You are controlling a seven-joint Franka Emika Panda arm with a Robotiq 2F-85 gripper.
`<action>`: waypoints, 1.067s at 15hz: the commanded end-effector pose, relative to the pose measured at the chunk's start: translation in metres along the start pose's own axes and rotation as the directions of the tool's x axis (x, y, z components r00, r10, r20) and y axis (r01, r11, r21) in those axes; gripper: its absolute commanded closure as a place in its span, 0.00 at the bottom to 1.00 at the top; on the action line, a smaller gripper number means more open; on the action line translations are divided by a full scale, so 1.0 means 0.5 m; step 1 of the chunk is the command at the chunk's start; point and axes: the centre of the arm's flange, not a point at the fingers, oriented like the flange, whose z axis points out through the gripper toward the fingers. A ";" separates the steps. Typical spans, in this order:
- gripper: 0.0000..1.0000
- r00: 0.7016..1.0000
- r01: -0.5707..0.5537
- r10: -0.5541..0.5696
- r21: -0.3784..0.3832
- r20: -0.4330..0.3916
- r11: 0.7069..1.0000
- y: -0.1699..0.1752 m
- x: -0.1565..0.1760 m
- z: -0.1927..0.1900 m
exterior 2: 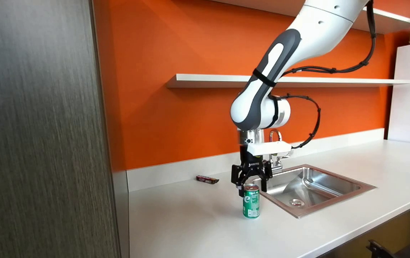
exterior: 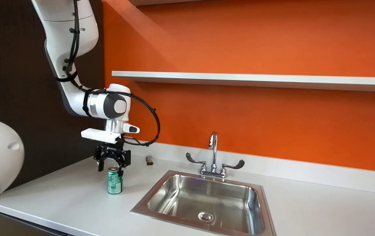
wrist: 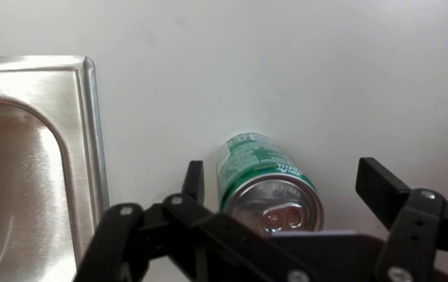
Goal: Pick up the canned drink and put it in the sink
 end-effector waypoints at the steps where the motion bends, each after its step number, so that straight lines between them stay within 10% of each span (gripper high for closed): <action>1: 0.00 1.000 -0.011 0.011 0.005 -0.015 1.000 -0.014 0.022 0.009; 15: 0.00 0.999 -0.021 0.021 0.016 -0.028 1.000 -0.012 0.047 0.026; 16: 0.25 0.999 -0.022 0.022 0.016 -0.028 1.000 -0.011 0.048 0.025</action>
